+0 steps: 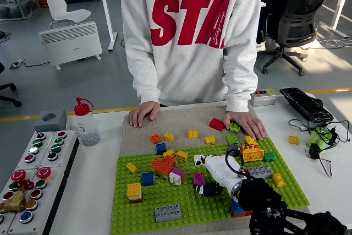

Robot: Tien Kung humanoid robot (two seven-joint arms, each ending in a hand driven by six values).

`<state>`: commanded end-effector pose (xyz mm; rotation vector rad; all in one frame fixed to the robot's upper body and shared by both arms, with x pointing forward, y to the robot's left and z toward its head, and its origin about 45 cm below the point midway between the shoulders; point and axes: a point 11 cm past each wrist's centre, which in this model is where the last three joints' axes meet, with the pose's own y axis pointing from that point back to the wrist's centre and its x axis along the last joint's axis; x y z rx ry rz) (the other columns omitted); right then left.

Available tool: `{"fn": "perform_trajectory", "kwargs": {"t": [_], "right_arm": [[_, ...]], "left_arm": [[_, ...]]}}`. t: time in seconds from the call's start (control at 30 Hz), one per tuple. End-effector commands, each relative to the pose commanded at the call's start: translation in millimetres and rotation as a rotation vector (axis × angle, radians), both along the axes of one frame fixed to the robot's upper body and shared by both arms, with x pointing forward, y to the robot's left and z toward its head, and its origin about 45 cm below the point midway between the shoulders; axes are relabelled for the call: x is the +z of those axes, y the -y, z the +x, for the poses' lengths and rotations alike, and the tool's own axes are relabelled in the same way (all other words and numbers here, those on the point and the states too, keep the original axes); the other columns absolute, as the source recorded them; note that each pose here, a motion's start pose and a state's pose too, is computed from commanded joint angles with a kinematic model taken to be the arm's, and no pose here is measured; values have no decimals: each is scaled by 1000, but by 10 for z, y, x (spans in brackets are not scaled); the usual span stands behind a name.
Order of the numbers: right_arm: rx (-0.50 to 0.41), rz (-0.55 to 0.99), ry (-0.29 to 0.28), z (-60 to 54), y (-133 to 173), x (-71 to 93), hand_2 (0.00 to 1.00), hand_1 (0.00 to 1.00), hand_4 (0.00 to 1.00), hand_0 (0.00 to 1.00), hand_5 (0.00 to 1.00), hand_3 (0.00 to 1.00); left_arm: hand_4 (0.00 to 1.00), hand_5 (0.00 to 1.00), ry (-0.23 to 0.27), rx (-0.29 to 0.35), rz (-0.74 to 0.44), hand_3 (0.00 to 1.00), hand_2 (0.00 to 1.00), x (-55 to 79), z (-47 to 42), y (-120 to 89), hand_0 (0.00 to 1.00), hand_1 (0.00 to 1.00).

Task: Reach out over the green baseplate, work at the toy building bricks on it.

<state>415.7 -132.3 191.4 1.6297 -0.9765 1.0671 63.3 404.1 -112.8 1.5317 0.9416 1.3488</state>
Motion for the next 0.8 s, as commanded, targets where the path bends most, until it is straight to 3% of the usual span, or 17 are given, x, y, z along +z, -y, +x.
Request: {"fn": "perform_trajectory", "kwargs": {"t": [0.2,0.23,0.8], "right_arm": [[13,-16,3,4,-17,-44,765,720,761,713,438,766],[15,-18,5,6,-19,-48,729,692,750,676,423,728],[37,-56,15,48,-15,-107,708,677,730,644,406,705]], "left_arm": [[364,998,-1,0,0,623,682,-1,-6,1,691,699],[364,998,-2,0,0,622,681,-1,-7,2,690,699],[364,998,-11,-3,1,623,683,-5,-40,0,690,699]]}}
